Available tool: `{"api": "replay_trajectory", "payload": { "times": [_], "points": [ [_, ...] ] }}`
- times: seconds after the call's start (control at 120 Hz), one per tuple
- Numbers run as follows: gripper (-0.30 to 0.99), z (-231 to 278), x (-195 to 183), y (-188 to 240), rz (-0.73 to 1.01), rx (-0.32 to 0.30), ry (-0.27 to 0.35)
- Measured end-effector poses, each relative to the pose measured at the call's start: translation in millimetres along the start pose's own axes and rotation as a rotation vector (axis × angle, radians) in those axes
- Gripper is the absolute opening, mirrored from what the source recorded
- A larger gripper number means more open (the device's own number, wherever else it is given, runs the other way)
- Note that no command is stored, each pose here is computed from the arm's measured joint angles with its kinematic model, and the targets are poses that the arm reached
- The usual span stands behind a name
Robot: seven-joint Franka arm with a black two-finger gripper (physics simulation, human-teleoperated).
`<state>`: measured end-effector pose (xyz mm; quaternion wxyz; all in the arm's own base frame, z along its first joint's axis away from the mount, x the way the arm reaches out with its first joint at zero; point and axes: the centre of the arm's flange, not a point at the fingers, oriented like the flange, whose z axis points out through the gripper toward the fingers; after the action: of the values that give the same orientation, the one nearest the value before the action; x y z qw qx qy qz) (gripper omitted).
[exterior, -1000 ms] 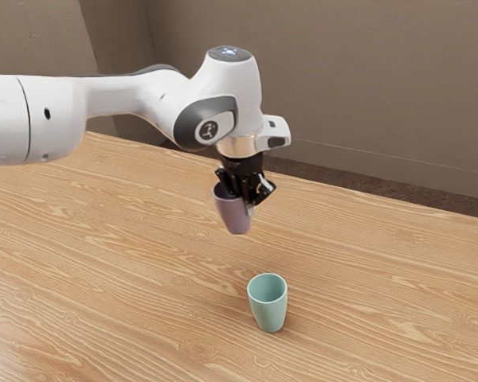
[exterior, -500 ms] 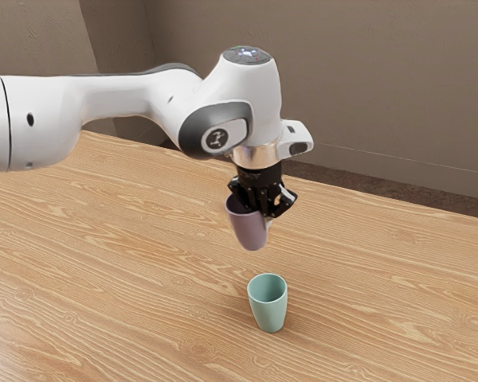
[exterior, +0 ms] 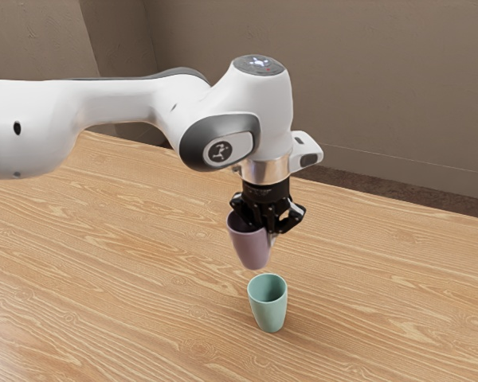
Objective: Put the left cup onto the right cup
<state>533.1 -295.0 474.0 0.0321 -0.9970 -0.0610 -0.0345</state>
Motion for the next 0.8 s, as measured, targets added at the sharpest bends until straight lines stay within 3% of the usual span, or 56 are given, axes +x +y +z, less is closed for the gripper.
{"api": "replay_trajectory", "payload": {
  "times": [0.8],
  "points": [
    [-0.09, 40, 10, 10, -0.119, 0.01, -0.029]
  ]
}}
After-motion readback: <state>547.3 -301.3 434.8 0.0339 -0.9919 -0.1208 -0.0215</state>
